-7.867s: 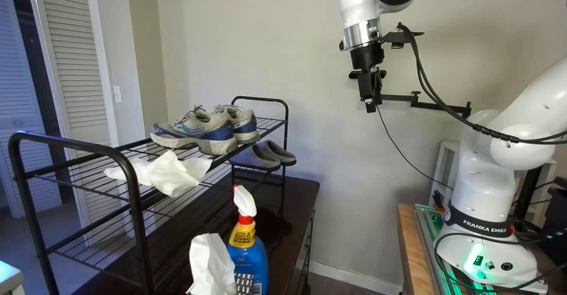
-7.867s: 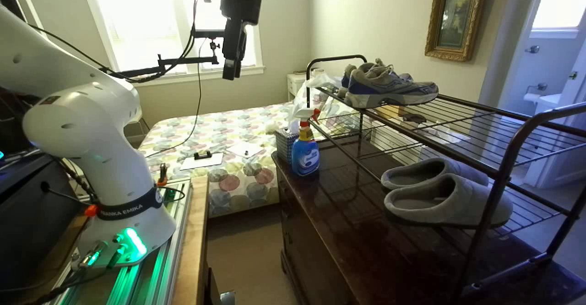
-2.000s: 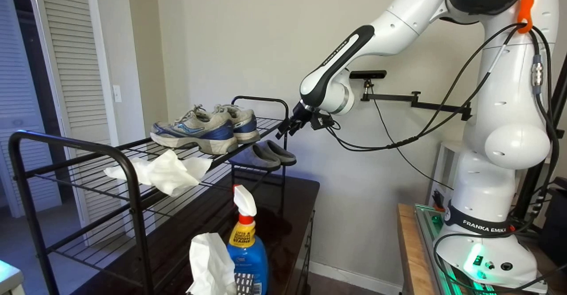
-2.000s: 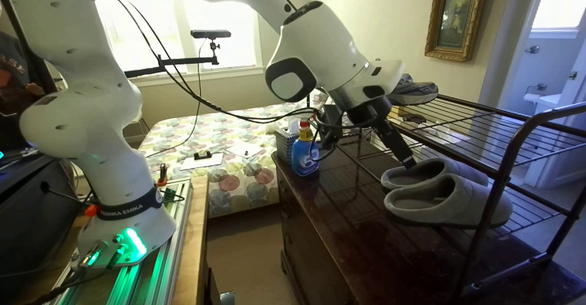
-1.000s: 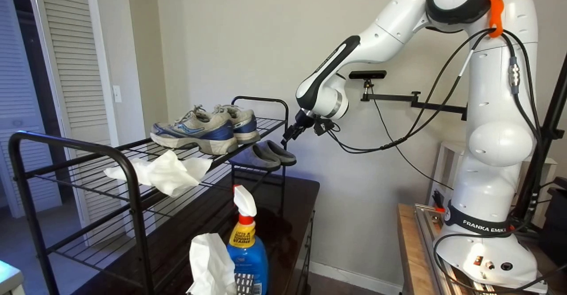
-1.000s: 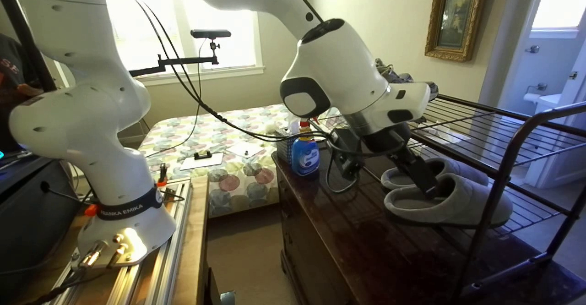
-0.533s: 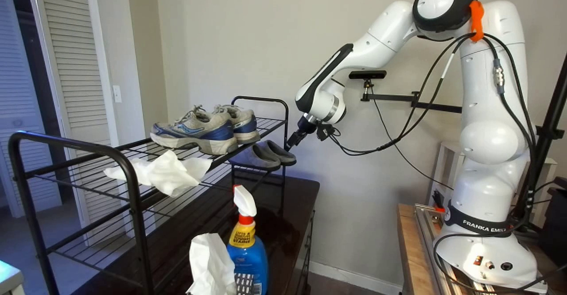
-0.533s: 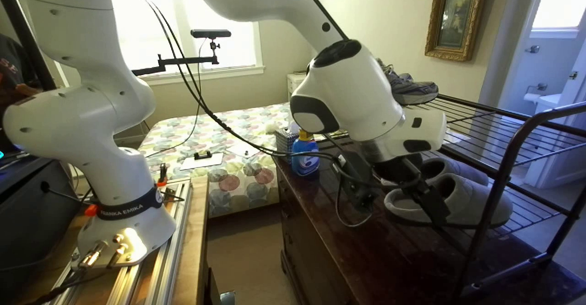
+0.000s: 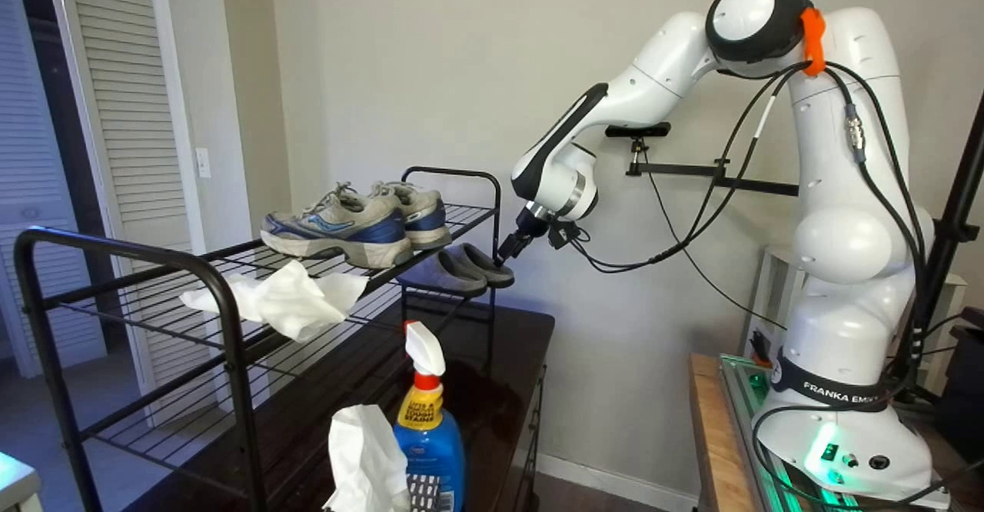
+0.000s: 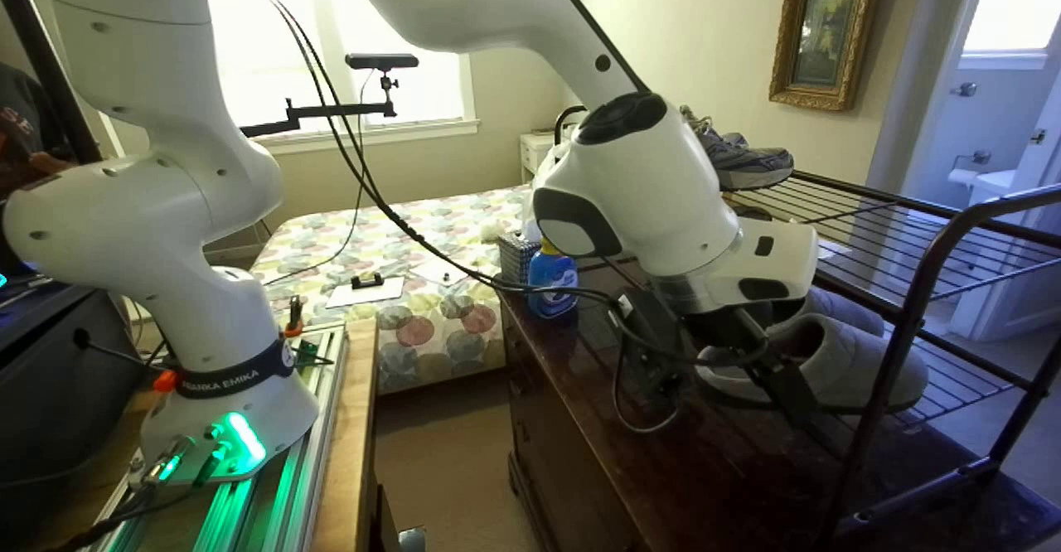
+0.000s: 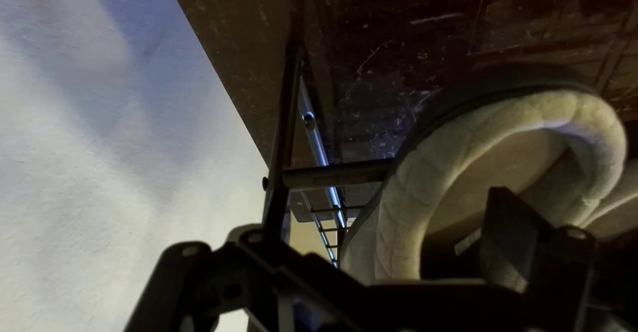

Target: Move the right slipper to the right end of the topmost shelf

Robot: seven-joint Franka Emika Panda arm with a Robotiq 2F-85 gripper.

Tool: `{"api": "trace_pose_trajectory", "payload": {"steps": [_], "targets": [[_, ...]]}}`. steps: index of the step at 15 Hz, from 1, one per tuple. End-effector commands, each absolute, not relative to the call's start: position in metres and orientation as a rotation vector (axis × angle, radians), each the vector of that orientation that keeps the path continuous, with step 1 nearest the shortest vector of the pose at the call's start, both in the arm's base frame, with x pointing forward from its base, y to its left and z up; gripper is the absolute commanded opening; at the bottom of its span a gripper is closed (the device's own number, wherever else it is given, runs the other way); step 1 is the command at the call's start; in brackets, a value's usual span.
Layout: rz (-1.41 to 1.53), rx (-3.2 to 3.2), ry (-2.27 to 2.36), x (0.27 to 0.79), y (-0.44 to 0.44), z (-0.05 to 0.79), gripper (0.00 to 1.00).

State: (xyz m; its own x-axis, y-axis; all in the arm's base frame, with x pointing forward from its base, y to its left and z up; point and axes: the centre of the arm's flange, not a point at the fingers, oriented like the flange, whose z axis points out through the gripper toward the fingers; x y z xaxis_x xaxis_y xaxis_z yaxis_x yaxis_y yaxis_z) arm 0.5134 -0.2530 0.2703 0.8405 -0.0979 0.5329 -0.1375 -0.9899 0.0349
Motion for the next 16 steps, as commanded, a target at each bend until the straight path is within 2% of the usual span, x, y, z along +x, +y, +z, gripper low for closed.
{"api": "trace_pose_trajectory", "payload": {"steps": [1,16], "targets": [[0.93,2.947,-0.123,0.519,-0.249,0.271,1.0],[0.992,2.908,-0.192,0.547,-0.252,0.246,1.0]]}}
